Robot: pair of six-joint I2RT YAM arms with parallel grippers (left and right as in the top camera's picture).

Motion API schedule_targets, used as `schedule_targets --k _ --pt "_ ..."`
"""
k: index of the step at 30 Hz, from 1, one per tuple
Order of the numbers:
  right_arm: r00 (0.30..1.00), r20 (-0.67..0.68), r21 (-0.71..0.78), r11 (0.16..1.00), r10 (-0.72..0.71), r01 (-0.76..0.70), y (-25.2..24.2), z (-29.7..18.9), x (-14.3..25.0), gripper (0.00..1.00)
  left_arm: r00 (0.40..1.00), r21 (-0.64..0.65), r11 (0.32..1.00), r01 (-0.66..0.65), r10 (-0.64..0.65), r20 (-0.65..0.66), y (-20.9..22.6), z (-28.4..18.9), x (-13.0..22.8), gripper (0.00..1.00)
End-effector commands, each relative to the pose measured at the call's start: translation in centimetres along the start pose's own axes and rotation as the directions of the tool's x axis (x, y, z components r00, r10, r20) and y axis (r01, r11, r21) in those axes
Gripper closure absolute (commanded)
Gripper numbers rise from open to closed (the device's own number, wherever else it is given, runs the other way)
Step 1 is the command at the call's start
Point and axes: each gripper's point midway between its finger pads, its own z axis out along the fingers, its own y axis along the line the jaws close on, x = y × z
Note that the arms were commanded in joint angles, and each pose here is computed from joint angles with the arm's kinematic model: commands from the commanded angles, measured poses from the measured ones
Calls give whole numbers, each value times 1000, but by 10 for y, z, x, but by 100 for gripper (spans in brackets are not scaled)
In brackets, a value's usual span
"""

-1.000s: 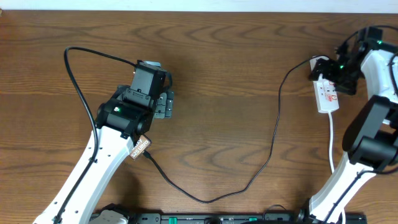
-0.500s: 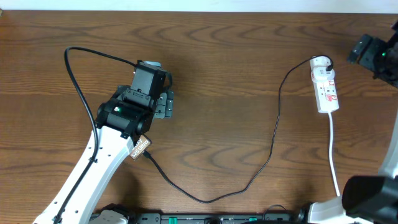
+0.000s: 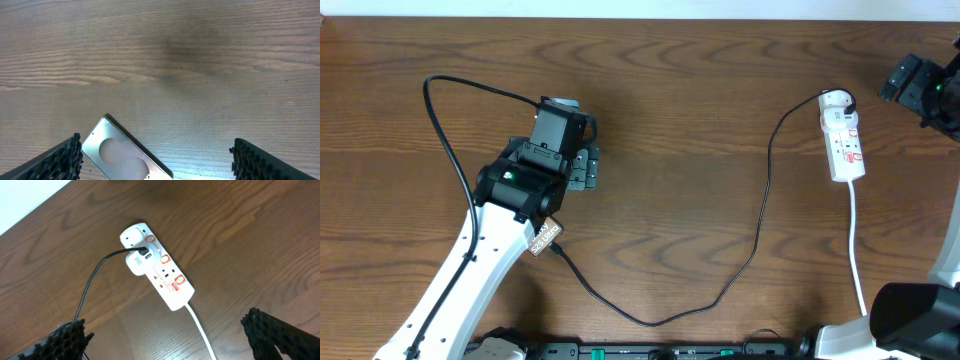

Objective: Plug charger to phone and switch on socket

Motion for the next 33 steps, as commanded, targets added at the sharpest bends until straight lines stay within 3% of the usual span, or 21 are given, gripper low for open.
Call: schedule_targets --k 1,16,23,29,32,33 --pt "1000 4 10 1000 10 -10 -1 -1 -1 1 1000 -12 1000 -2 2 20 2 -5 -6 9" --pt "1000 4 10 1000 10 -10 -1 -1 -1 1 1000 13 1000 3 -4 27 4 -17 -1 8" --pt "1000 3 10 1000 10 -10 -1 -1 0 1 996 26 999 26 -28 89 12 -33 9 8" --pt "1000 4 10 1000 10 -10 -1 -1 -1 1 961 63 993 96 -109 256 23 -43 11 8" --pt "1000 4 10 1000 10 -10 -1 -1 -1 1 894 126 981 147 -186 408 29 -53 10 8" --pt "1000 4 10 1000 10 -10 -1 -1 -1 1 842 164 973 165 -225 490 34 -60 10 8"
